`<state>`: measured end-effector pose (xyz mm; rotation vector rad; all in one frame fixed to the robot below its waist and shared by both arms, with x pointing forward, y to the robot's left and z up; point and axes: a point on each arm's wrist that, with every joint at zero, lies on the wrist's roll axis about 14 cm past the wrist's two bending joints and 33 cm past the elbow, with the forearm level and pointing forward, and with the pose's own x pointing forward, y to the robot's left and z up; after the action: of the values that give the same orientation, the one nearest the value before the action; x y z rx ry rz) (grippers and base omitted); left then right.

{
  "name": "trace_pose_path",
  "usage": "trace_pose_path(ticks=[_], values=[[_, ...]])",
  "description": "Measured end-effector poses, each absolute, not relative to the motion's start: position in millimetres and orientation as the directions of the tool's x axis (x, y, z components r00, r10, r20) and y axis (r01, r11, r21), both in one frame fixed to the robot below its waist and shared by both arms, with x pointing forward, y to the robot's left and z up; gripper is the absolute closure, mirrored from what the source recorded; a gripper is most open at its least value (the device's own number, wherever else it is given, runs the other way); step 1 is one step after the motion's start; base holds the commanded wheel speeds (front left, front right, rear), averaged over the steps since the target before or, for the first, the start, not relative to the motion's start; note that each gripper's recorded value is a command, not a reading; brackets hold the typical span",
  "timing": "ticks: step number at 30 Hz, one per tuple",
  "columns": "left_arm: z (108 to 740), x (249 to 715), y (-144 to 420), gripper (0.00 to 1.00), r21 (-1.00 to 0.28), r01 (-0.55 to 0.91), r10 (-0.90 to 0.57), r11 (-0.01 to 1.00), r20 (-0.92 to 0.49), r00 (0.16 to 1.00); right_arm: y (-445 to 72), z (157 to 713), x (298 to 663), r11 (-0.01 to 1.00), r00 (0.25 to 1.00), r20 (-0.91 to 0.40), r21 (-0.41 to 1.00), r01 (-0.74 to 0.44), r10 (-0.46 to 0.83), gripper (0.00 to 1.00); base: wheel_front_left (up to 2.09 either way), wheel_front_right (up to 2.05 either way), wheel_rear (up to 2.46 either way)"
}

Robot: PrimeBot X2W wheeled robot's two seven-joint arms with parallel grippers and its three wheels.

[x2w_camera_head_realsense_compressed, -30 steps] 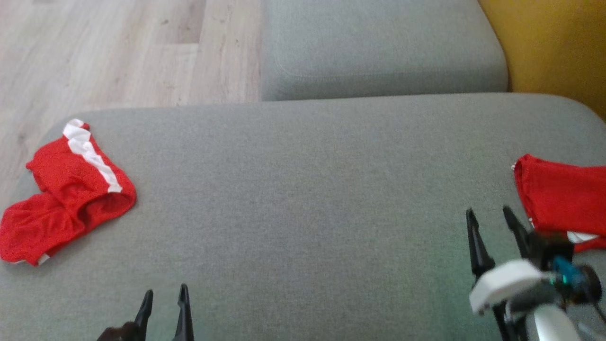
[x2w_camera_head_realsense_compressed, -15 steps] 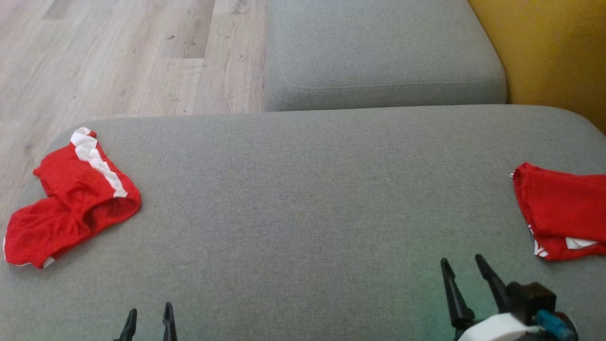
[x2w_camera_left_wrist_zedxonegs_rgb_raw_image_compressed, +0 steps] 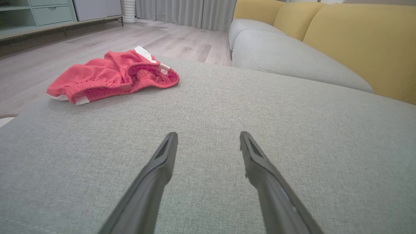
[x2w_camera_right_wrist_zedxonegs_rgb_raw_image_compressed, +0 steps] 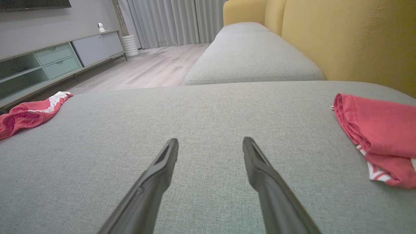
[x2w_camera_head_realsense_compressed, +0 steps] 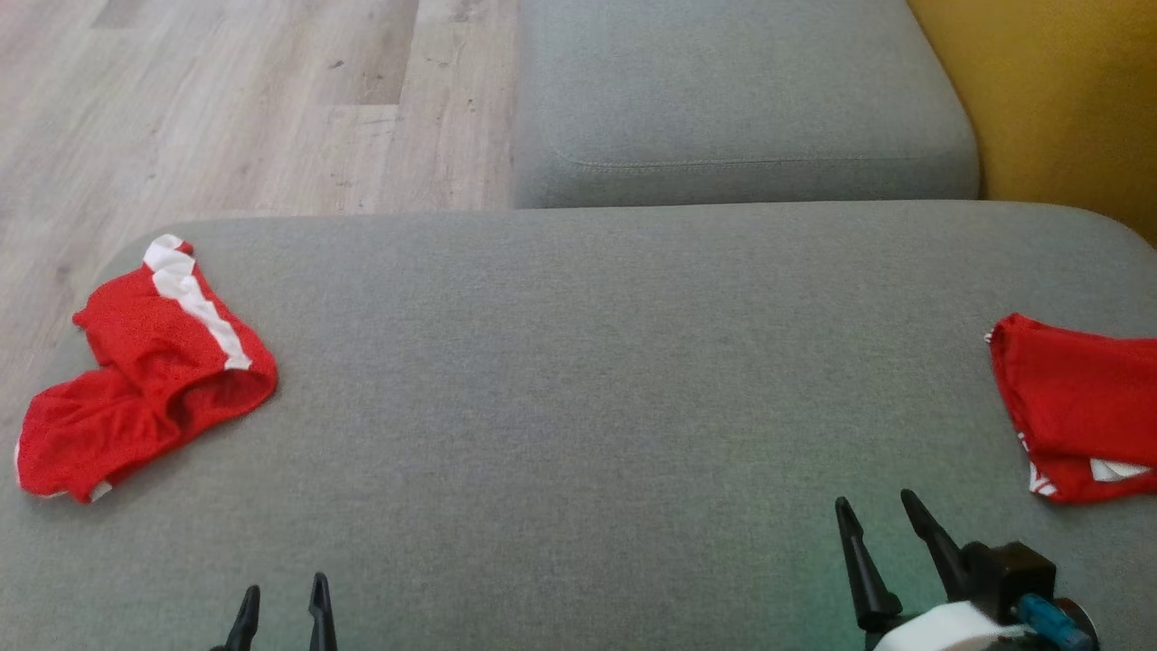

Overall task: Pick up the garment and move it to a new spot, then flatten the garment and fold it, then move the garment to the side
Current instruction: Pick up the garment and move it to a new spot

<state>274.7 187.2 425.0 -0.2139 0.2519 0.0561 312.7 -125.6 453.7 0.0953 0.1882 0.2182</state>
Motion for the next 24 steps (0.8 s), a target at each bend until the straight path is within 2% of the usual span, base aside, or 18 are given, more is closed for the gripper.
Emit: trace_pose_path(ticks=[7,13,19,24], values=[[425.5,267.1,198.5,0.00,-0.202,-0.120,0.068,0.972,-0.246,0.967,-118.3,454.6,319.7,0.966,0.952,-0.175,0.108,-0.234,0.250,0.00,0.00,0.00,0.00],[428.8,251.7,226.3,0.00,-0.201,-0.217,0.169,0.955,-0.231,0.958,-89.6,457.2,330.1,0.940,0.925,-0.168,0.091,-0.329,0.340,0.00,0.00,0.00,0.00],[432.9,221.7,262.0,0.00,-0.188,-0.338,0.298,0.922,-0.213,0.931,-45.1,456.3,336.5,0.883,0.866,-0.175,0.093,-0.459,0.469,0.00,0.00,0.00,0.00],[436.4,190.1,295.0,0.00,-0.184,-0.473,0.437,0.861,-0.206,0.876,-2.0,455.7,335.8,0.812,0.793,-0.178,0.091,-0.577,0.583,0.00,0.00,0.00,0.00]])
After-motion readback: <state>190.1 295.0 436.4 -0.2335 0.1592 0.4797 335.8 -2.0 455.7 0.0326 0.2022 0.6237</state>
